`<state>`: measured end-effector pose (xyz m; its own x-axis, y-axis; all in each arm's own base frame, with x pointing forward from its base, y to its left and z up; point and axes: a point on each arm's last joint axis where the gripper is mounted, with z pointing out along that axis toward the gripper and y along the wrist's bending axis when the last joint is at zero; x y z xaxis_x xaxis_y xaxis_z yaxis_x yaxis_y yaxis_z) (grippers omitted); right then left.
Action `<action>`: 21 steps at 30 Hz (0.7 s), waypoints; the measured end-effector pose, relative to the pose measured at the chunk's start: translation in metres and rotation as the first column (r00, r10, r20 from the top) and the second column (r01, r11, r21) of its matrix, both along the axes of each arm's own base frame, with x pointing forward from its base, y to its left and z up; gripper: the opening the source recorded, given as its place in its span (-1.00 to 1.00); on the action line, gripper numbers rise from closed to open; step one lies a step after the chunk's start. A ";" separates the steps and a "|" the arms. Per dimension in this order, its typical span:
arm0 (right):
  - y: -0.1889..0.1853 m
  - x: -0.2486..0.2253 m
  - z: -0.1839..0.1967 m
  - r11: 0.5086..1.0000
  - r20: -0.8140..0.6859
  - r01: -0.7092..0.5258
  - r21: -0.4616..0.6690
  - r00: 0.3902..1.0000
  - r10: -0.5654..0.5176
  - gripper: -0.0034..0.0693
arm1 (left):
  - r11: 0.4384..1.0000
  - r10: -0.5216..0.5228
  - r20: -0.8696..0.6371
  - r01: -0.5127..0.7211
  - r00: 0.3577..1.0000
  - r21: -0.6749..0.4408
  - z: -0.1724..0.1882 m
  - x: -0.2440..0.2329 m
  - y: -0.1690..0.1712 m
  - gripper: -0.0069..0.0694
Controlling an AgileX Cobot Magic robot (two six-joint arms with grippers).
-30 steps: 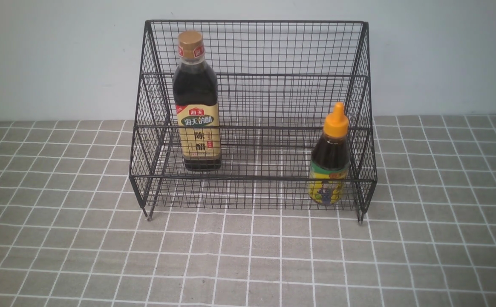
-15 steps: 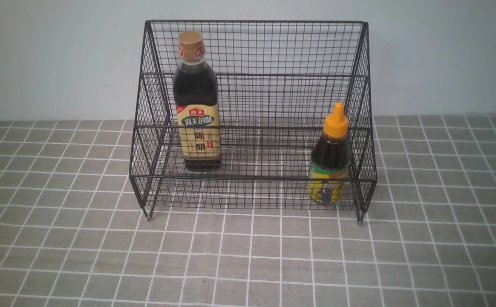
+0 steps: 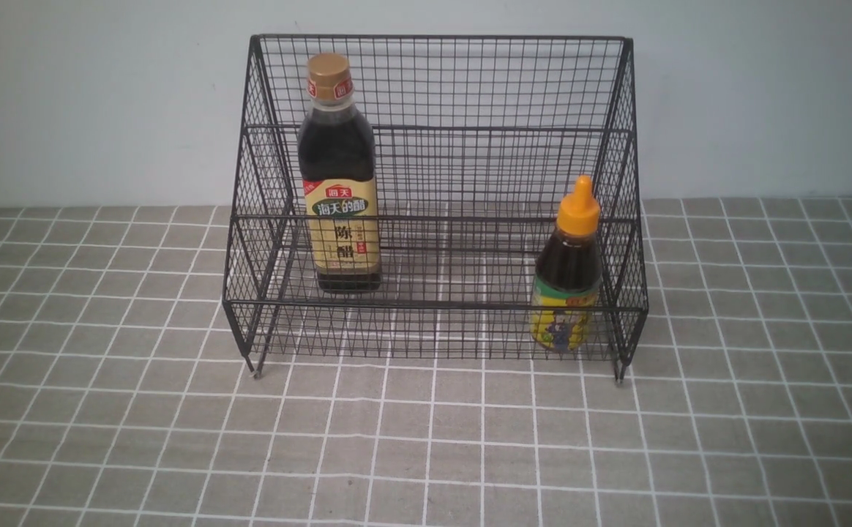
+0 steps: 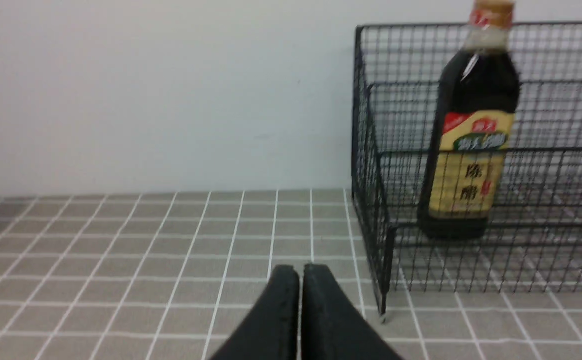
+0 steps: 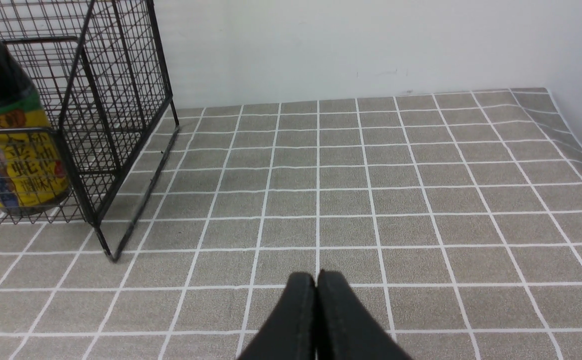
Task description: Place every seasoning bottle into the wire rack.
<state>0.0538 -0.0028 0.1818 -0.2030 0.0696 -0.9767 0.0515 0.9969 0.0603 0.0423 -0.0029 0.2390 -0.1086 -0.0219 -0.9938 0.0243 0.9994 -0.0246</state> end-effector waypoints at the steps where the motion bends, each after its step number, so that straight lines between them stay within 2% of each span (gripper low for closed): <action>1: 0.000 0.000 0.000 1.000 0.000 0.000 0.000 1.000 0.000 -0.94 | 1.000 0.006 -0.023 -0.006 1.000 -0.002 -0.015 0.004 0.000 -0.84; 5: 0.000 0.000 0.000 1.000 0.000 0.000 0.000 1.000 0.000 -0.94 | 1.000 0.015 -0.105 -0.016 0.994 -0.008 -0.050 0.010 0.001 -0.84; 8: 0.000 0.000 0.000 1.000 0.000 0.000 0.000 1.000 0.000 -0.94 | 1.000 0.002 -0.150 0.001 0.989 0.022 -0.064 0.011 0.001 -0.84; 13: 0.000 0.000 0.000 1.000 0.000 0.000 0.000 1.000 0.000 -0.94 | 0.997 -0.055 -0.184 0.065 0.981 0.050 -0.068 0.010 -0.001 -0.84; 21: 0.000 0.000 0.000 1.000 0.000 0.000 0.000 1.000 0.000 -0.94 | 0.997 -0.057 -0.185 0.067 0.981 0.049 -0.068 0.010 -0.002 -0.84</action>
